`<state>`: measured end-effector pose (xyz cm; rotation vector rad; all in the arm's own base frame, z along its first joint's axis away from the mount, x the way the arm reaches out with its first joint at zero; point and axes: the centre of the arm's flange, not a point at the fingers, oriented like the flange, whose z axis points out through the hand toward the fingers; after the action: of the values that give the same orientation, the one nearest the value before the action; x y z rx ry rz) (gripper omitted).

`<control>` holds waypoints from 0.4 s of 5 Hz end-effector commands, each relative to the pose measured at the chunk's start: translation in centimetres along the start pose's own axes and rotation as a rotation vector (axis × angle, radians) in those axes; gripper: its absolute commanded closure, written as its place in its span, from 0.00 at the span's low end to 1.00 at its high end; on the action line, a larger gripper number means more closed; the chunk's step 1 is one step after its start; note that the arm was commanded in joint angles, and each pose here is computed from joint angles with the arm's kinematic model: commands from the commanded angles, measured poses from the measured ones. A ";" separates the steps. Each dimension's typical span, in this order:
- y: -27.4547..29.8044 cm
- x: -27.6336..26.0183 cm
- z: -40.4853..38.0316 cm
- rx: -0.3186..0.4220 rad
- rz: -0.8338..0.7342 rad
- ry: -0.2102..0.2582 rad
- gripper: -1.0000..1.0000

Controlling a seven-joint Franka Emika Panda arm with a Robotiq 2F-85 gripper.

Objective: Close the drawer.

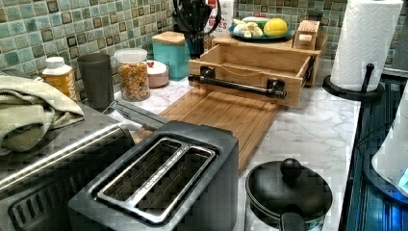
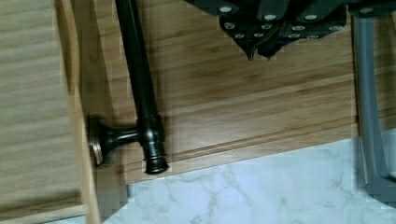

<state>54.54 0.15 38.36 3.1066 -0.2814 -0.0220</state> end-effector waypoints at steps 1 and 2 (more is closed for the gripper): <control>-2.0 -3.6 7.8 -0.153 -0.145 0.023 1.00; -1.7 -4.2 10.3 -0.169 -0.138 0.032 1.00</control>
<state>51.81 1.49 29.92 2.9412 0.0086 -0.0224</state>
